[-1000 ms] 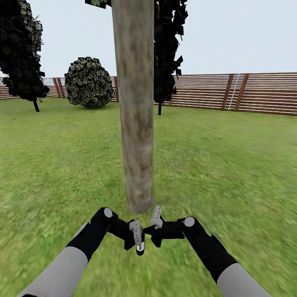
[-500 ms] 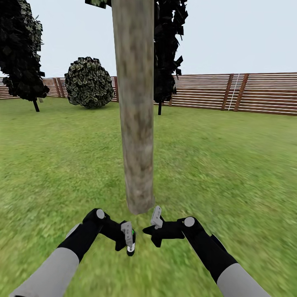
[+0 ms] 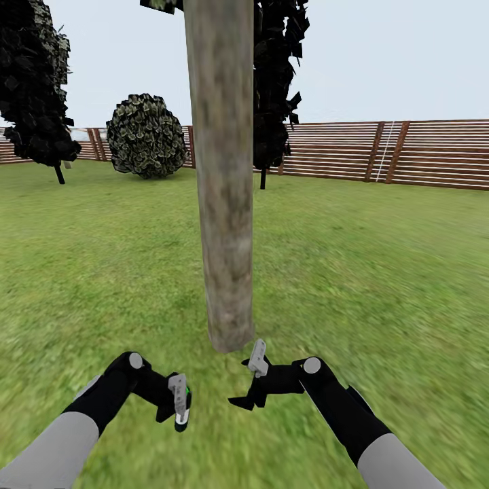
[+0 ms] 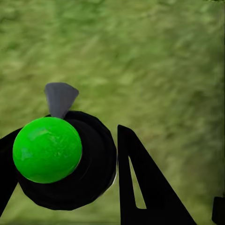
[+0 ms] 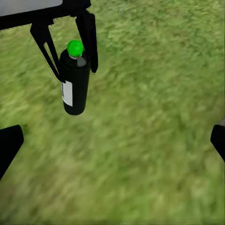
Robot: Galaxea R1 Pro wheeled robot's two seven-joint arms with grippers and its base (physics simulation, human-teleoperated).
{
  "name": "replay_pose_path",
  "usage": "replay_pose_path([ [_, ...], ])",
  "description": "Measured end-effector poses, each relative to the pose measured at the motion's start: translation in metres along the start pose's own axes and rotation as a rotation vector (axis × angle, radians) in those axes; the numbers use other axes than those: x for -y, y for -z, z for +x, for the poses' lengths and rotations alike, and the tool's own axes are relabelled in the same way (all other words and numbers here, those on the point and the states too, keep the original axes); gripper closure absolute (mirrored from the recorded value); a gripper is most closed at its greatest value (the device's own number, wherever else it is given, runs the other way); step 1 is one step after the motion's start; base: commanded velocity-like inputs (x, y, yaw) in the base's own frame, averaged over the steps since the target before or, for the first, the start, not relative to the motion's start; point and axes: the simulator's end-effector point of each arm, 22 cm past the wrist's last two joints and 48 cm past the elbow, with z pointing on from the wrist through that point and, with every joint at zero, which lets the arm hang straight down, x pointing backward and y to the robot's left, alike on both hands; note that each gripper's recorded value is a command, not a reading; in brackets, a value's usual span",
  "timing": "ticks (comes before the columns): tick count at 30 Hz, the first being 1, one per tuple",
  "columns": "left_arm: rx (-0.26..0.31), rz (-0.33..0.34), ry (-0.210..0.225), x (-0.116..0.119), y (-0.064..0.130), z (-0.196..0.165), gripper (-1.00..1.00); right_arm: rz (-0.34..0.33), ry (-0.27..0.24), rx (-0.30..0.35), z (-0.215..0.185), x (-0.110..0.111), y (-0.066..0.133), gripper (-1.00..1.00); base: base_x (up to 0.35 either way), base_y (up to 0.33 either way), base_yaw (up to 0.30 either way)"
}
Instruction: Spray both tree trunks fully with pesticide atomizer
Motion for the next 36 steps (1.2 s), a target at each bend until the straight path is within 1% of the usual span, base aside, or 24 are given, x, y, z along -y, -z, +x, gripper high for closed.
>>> replay_pose_path([
  [3, 0.028, -0.042, 0.039, -0.012, 0.008, 0.003, 1.0, 0.005, -0.018, -0.019, 0.013, 0.002, 0.0, -1.0, 0.0, 0.0, 0.0],
  [6, 0.053, -0.095, 0.079, -0.026, 0.017, 0.007, 1.0, 0.005, -0.076, -0.063, 0.043, 0.002, -0.002, -1.0, 0.0, 0.0, 0.0],
  [7, 0.057, -0.113, 0.09, -0.03, 0.019, 0.009, 1.0, 0.019, -0.099, -0.076, 0.054, 0.005, -0.001, -1.0, 0.0, 0.0, 0.0],
  [8, 0.062, -0.148, 0.106, -0.038, 0.023, 0.012, 1.0, 0.063, -0.135, -0.089, 0.07, 0.016, 0.001, -1.0, 0.0, 0.0, 0.0],
  [9, 0.066, -0.179, 0.118, -0.045, 0.025, 0.014, 1.0, 0.103, -0.158, -0.091, 0.08, 0.025, 0.003, -1.0, 0.0, 0.0, 0.0],
  [11, 0.082, -0.28, 0.156, -0.067, 0.034, 0.019, 1.0, 0.232, -0.191, -0.075, 0.108, 0.052, 0.011, -1.0, 0.0, 0.0, 0.0],
  [12, 0.086, -0.296, 0.163, -0.07, 0.035, 0.019, 1.0, 0.283, -0.199, -0.067, 0.118, 0.061, 0.015, -1.0, 0.0, 0.0, 0.0],
  [13, 0.095, -0.337, 0.184, -0.079, 0.04, 0.021, 1.0, 0.34, -0.211, -0.062, 0.129, 0.07, 0.02, -1.0, 0.0, 0.0, 0.0],
  [14, 0.103, -0.36, 0.199, -0.084, 0.042, 0.022, 1.0, 0.4, -0.228, -0.058, 0.142, 0.08, 0.026, -1.0, 0.0, 0.0, 0.0],
  [15, 0.106, -0.37, 0.207, -0.086, 0.043, 0.022, 1.0, 0.432, -0.238, -0.056, 0.149, 0.084, 0.03, -1.0, 0.0, 0.0, 0.0],
  [16, 0.112, -0.387, 0.223, -0.09, 0.045, 0.023, 1.0, 0.49, -0.256, -0.052, 0.162, 0.091, 0.038, -1.0, 0.0, 0.0, 0.0],
  [17, 0.122, -0.414, 0.258, -0.095, 0.049, 0.025, 1.0, 0.599, -0.285, -0.032, 0.185, 0.104, 0.056, -1.0, 0.0, 0.0, 0.0],
  [18, 0.126, -0.432, 0.297, -0.099, 0.05, 0.027, 1.0, 0.699, -0.322, -0.007, 0.203, 0.116, 0.078, -1.0, 0.0, 0.0, 0.0],
  [19, 0.128, -0.438, 0.32, -0.1, 0.05, 0.028, 1.0, 0.751, -0.349, 0.004, 0.213, 0.123, 0.092, -1.0, 0.0, 0.0, 0.0],
  [21, 0.139, -0.454, 0.376, -0.103, 0.053, 0.031, 1.0, 0.848, -0.425, 0.02, 0.236, 0.135, 0.122, -1.0, 0.0, 0.0, 0.0],
  [23, 0.173, -0.477, 0.436, -0.108, 0.056, 0.031, 1.0, 0.935, -0.506, 0.04, 0.257, 0.141, 0.15, -1.0, 0.0, 0.0, 0.0],
  [25, 0.204, -0.503, 0.485, -0.113, 0.058, 0.031, 1.0, 1.0, -0.57, 0.061, 0.274, 0.141, 0.169, -1.0, 0.0, 0.0, 0.0],
  [26, 0.211, -0.509, 0.507, -0.114, 0.056, 0.032, 1.0, 1.022, -0.586, 0.072, 0.28, 0.138, 0.175, -1.0, 0.0, 0.0, 0.0],
  [27, 0.21, -0.514, 0.544, -0.112, 0.045, 0.034, 1.0, 1.049, -0.585, 0.095, 0.286, 0.13, 0.181, -1.0, 0.0, 0.0, 0.0],
  [28, 0.206, -0.519, 0.572, -0.11, 0.035, 0.034, 1.0, 1.065, -0.575, 0.111, 0.288, 0.126, 0.185, -1.0, 0.0, 0.0, 0.0],
  [31, 0.166, -0.55, 0.643, -0.105, 0.015, 0.048, 1.0, 1.085, -0.55, 0.134, 0.289, 0.12, 0.191, -1.0, 0.0, 0.0, 0.0],
  [33, 0.149, -0.572, 0.706, -0.101, 0.002, 0.059, 1.0, 1.096, -0.532, 0.147, 0.289, 0.118, 0.196, -1.0, 0.0, 0.0, 0.0],
  [36, 0.156, -0.601, 0.805, -0.1, -0.009, 0.063, 1.0, 1.113, -0.509, 0.147, 0.297, 0.114, 0.208, -1.0, 0.0, 0.0, 0.0],
])
